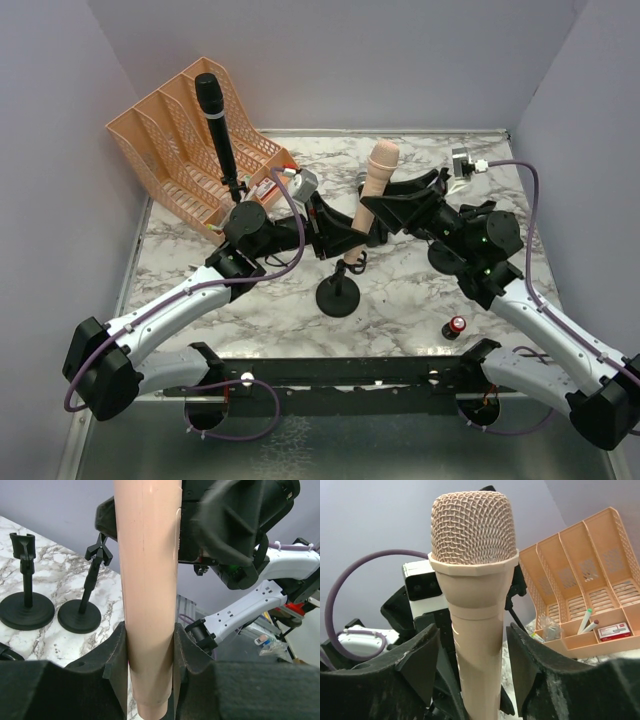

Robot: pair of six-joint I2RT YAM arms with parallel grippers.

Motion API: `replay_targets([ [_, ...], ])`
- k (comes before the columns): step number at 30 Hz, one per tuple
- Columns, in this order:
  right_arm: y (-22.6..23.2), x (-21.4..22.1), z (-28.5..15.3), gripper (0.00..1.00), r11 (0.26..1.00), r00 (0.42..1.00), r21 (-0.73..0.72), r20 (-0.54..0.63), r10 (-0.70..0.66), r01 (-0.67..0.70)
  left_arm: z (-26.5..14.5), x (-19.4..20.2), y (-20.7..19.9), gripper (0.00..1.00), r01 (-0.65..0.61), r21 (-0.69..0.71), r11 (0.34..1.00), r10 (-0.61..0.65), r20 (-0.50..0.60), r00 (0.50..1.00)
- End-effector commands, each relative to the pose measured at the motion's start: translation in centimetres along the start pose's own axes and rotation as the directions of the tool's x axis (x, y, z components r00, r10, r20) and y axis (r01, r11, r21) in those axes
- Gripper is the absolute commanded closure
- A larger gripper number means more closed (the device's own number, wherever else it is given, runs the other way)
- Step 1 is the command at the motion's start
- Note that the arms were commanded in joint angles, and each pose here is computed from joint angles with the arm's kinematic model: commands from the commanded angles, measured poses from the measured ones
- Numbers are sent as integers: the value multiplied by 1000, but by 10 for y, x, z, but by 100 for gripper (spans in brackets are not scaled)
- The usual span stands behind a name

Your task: Attach the microphones to the stand

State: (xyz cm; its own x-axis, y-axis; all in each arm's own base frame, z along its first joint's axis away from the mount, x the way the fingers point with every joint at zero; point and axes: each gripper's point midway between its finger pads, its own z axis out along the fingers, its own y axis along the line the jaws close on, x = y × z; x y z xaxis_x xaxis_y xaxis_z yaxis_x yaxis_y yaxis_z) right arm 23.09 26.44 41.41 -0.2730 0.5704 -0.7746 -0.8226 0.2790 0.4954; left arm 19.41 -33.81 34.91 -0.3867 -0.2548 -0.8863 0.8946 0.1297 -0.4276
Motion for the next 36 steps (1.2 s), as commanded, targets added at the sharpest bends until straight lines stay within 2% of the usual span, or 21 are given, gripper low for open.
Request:
replay_targets([
  [1, 14, 2, -3, 36, 998, 999, -39, -29, 38, -39, -1, -14, -22, 100, -112, 94, 989, 111, 20, 994],
  [5, 10, 2, 1, 33, 998, 997, -13, -43, 69, -69, -2, -12, -25, 100, -140, 116, 983, 140, 13, 990],
  [13, 12, 1, 9, 45, 995, 992, -11, -72, 100, -101, -4, 1, -27, 100, -143, 161, 976, 150, -27, 988],
  [15, 13, 0, 8, 52, 995, 993, -14, -64, 98, -99, -5, 3, -27, 100, -144, 159, 977, 151, -30, 988],
  [19, 11, -2, 3, 84, 998, 998, 0, -38, 59, -59, -6, 7, -22, 99, -136, 133, 982, 141, -34, 989],
  [20, 8, -3, 1, 89, 1000, 999, 8, -33, 29, -29, -7, 8, -18, 89, -129, 115, 985, 134, -35, 990],
  [22, 0, -4, -2, 98, 998, 999, 53, -27, -17, 19, -8, 11, -10, 59, -120, 70, 990, 123, -39, 992],
  [23, -4, -5, -5, 100, 996, 998, 72, -26, -52, 53, -9, 14, -5, 49, -118, 43, 992, 120, -45, 992],
  [25, -10, -7, -10, 100, 987, 992, 105, -28, -121, 124, -15, 23, 7, 37, -120, -21, 993, 118, -76, 990],
  [28, -13, -12, -17, 100, 964, 972, 122, -29, -233, 235, -28, 37, 31, 28, -190, -143, 971, 167, -161, 973],
  [31, -15, -23, -25, 100, 941, 955, 166, -17, -297, 296, -45, 48, 48, 25, -292, -211, 933, 228, -285, 931],
  [33, -19, -28, -29, 100, 925, 945, 203, -17, -325, 322, -56, 58, 50, 25, -350, -187, 918, 266, -366, 892],
  [36, -23, -32, -34, 100, 911, 941, 241, -19, -339, 333, -70, 79, 46, 24, -439, -60, 897, 362, -470, 805],
])
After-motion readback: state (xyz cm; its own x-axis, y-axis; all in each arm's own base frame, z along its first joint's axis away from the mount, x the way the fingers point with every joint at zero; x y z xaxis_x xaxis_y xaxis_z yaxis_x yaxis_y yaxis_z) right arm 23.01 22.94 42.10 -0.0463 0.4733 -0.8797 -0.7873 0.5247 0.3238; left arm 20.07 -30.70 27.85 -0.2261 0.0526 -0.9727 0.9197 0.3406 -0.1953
